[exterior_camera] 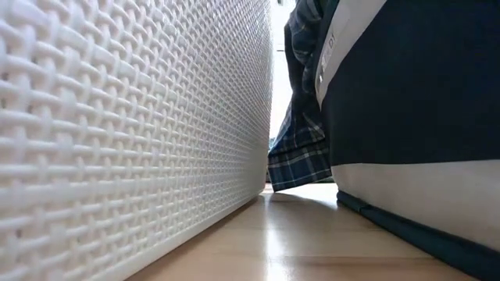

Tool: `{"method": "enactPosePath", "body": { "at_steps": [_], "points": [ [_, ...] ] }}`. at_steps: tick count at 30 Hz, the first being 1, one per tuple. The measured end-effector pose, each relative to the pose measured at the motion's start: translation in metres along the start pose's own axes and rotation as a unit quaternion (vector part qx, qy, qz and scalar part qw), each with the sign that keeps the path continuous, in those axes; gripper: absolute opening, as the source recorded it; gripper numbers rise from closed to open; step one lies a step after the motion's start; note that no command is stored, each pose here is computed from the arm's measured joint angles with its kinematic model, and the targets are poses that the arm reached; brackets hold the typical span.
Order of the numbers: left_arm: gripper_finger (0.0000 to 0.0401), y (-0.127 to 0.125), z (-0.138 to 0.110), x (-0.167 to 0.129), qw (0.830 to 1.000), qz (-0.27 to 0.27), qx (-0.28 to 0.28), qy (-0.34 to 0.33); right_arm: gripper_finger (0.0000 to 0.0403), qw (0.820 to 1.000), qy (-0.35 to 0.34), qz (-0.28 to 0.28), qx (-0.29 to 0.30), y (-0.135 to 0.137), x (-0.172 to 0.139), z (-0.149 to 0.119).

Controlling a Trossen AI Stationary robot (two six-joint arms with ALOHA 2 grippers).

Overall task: Sort clothes
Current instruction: Put the blue pattern cloth into the blue laundry bin

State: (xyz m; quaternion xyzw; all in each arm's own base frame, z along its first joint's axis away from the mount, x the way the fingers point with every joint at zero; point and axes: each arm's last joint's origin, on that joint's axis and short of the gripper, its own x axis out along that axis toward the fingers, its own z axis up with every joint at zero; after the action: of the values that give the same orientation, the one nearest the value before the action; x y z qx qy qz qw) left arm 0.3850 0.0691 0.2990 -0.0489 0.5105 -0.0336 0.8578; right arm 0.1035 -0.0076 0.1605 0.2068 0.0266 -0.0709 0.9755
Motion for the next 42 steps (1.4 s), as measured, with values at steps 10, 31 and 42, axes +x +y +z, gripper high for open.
{"method": "enactPosePath", "body": {
  "at_steps": [10,31,42],
  "points": [
    [0.0257,-0.034,-0.003,-0.052,0.949,0.073,-0.040,-0.305,0.0000,1.000,0.000,0.000,0.000,0.000,0.000,0.000],
    [0.0257,-0.079,0.015,-0.013,0.993,0.066,0.086,-0.051,0.0000,1.000,0.000,0.000,0.000,0.000,0.000,0.000],
    [0.0257,-0.078,-0.001,-0.053,0.990,0.109,0.076,-0.039,0.0000,1.000,0.000,0.000,0.000,0.000,0.000,0.000]
  ]
}}
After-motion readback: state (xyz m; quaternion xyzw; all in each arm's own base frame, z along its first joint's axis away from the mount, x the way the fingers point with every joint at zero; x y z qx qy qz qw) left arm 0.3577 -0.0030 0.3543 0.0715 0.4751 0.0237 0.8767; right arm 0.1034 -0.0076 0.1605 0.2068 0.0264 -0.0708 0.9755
